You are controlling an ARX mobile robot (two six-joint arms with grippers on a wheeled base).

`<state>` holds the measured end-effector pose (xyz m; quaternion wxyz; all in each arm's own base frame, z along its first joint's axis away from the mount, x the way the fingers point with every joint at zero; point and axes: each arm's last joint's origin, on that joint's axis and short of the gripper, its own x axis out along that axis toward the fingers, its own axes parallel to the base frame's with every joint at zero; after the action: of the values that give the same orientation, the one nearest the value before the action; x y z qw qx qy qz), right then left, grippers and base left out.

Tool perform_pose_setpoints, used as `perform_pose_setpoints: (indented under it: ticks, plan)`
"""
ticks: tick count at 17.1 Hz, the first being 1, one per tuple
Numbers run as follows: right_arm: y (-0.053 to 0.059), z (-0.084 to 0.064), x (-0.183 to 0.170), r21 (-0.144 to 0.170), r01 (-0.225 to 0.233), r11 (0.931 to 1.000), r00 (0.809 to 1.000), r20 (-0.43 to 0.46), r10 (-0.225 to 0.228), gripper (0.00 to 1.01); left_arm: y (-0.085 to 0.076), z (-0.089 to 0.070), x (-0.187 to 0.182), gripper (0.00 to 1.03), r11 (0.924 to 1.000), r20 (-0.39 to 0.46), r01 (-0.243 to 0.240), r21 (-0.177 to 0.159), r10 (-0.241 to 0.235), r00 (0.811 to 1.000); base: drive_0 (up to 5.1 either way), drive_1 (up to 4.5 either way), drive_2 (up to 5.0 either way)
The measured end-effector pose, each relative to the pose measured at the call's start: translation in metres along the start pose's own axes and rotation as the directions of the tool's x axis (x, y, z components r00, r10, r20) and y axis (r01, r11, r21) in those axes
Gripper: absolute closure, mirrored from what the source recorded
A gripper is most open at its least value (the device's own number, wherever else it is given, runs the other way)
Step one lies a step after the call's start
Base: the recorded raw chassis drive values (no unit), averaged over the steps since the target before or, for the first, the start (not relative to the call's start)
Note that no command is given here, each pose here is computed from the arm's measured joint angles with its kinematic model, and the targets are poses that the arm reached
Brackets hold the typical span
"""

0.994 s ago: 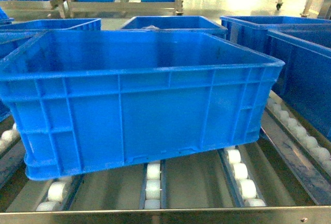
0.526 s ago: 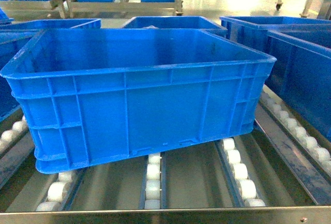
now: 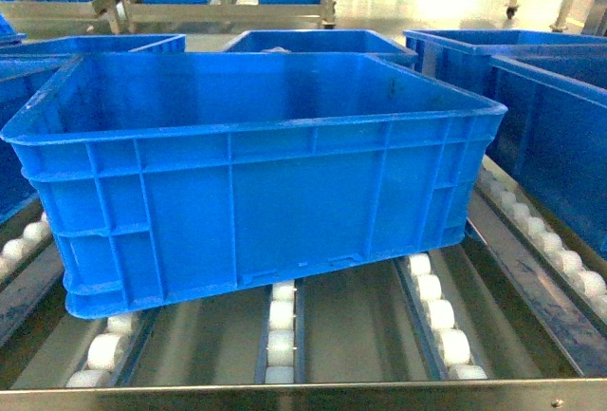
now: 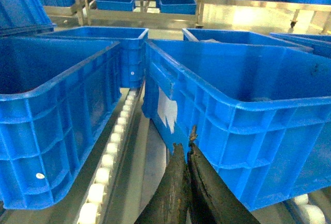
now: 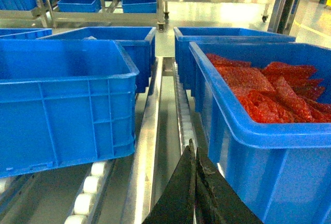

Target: Place box next to blue box on left shelf

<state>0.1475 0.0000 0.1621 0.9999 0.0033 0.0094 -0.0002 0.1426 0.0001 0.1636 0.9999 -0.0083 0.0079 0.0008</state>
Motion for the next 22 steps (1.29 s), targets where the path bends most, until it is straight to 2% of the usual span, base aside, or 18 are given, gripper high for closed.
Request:
perform_pose_setpoints:
  ticks: [12,19,20,22]
  plan:
    - [0.000,0.009,-0.030,0.000,0.000,1.0000,0.999,0.034,0.000,1.00,0.000,0.008,-0.028,1.01,1.0000,0.033,0.001,0.000,-0.001,0.999,0.0,0.00,0.0]
    - [0.000,0.008,-0.038,0.000,0.000,1.0000,0.999,0.033,0.000,1.00,0.000,0.007,-0.035,1.01,1.0000,0.029,0.001,0.000,-0.001,1.000,0.0,0.00,0.0]
    - [0.000,0.008,-0.039,0.000,-0.001,1.0000,0.999,0.034,0.001,1.00,0.000,0.003,-0.040,1.01,1.0000,-0.003,0.000,0.000,0.000,1.000,0.0,0.00,0.0]
    - [0.000,0.001,-0.046,0.000,-0.004,1.0000,1.000,-0.023,0.004,1.00,0.000,0.006,-0.045,1.01,1.0000,0.039,-0.001,0.001,0.000,0.999,0.0,0.00,0.0]
